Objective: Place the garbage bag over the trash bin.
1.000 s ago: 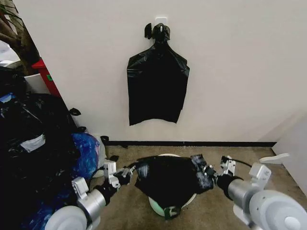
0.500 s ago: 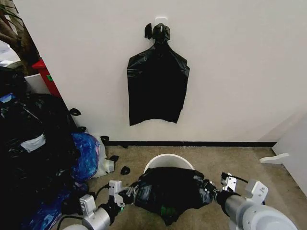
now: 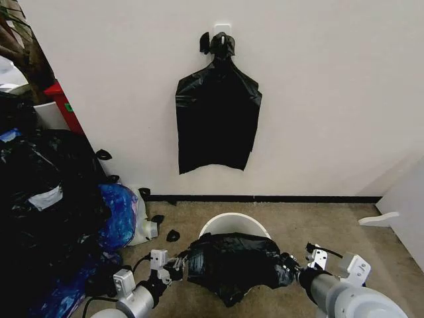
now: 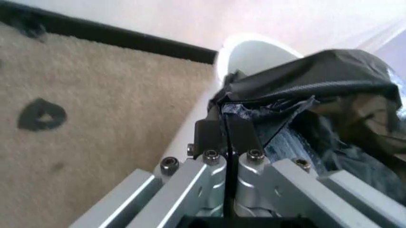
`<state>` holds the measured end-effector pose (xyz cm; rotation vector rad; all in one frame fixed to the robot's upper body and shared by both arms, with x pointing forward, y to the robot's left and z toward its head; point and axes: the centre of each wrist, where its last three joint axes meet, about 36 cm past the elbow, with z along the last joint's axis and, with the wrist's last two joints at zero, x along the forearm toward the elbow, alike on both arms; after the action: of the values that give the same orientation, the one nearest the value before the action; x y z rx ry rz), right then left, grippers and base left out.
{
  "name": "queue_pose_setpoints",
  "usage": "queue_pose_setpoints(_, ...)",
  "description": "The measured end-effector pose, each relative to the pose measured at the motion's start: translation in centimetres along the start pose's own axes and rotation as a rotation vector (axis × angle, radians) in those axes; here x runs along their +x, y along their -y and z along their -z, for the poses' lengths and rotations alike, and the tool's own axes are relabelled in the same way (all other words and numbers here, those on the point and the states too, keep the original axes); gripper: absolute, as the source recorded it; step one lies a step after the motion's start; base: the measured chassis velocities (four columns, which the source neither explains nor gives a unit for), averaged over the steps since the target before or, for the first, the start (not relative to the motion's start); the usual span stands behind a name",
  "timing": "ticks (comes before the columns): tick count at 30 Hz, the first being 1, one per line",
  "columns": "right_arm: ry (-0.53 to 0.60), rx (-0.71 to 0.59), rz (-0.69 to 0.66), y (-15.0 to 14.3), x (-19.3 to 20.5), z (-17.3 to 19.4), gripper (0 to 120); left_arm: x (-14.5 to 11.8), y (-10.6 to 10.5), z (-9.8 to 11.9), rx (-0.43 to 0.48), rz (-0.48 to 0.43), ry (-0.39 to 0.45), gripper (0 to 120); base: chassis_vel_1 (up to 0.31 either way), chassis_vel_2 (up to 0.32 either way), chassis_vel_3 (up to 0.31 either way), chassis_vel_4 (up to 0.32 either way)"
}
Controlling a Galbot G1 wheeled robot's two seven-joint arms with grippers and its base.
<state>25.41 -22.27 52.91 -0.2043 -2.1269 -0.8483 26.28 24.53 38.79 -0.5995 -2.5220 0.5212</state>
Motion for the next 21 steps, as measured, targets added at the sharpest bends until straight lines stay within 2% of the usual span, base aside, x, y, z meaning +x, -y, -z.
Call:
queue_pose_setpoints(13,-0.008,0.034,0.024,1.3,-0.8,-0.4,0,-1.3,-1.9,0.6,-0.054,-0.003,0.006,0,0.0,0.0,0.0,0.0)
queue_pose_setpoints(21,-0.03,0.025,0.008,1.4,-1.1,-1.0,0,-0.5,-1.3,-0.8,-0.101,-0.007,-0.016,0,0.0,0.0,0.0,0.0)
